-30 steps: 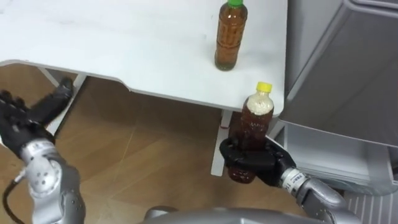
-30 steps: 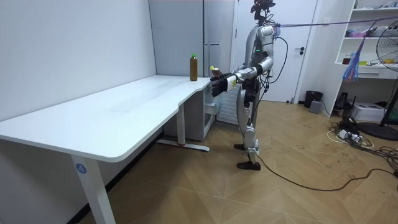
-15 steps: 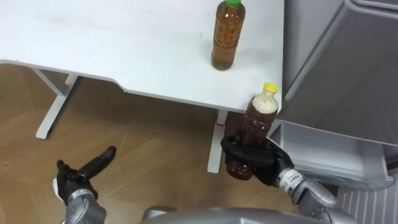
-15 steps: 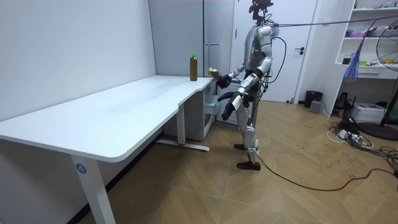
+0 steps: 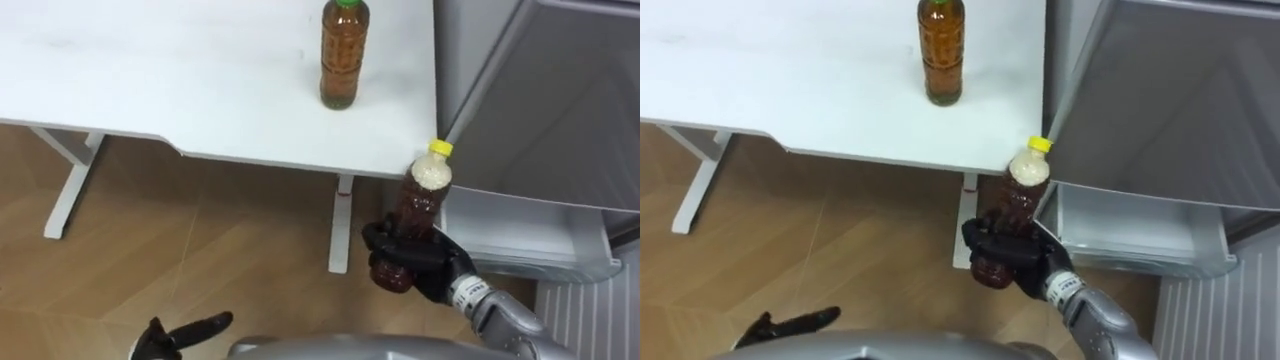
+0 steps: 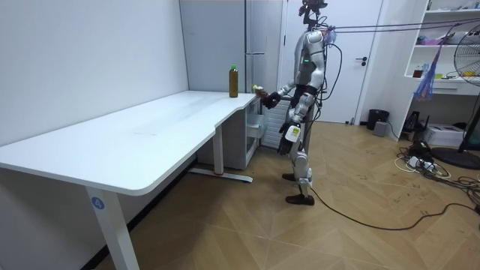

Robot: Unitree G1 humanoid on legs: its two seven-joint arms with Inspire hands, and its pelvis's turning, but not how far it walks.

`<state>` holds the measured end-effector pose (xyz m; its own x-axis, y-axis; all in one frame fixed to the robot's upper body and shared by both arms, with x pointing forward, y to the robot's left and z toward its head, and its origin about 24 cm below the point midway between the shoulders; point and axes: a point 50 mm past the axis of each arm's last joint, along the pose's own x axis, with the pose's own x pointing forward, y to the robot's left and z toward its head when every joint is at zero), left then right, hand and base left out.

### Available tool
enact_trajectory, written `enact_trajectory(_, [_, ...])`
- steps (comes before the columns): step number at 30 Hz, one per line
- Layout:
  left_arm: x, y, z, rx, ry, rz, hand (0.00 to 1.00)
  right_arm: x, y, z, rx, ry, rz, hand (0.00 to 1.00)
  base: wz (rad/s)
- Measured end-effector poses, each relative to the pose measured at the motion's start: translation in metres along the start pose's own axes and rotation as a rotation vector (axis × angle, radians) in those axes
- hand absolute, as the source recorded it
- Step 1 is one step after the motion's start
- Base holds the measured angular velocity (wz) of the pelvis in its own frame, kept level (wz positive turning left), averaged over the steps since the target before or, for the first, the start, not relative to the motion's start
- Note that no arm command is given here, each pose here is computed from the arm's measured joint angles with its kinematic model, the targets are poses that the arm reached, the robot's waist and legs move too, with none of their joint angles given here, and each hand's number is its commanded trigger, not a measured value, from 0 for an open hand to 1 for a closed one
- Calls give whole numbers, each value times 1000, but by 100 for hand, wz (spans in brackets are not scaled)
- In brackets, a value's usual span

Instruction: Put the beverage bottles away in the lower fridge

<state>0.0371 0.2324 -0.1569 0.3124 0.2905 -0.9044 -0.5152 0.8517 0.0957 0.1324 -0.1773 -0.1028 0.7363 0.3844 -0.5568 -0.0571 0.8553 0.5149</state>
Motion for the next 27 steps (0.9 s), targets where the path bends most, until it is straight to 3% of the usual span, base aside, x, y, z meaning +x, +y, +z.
enact_trajectory(5, [1, -8, 2, 109, -11, -56, 0, -12, -30, -19, 130, 40, -268, 100, -3])
enact_trajectory(11, [1, -8, -6, 222, 13, -64, 0, -23, -49, -40, 241, 106, -468, 100, -5])
enact_trajectory(27, [1, -9, -8, 259, 18, -76, 0, -18, -52, -34, 575, -13, -610, 100, -3])
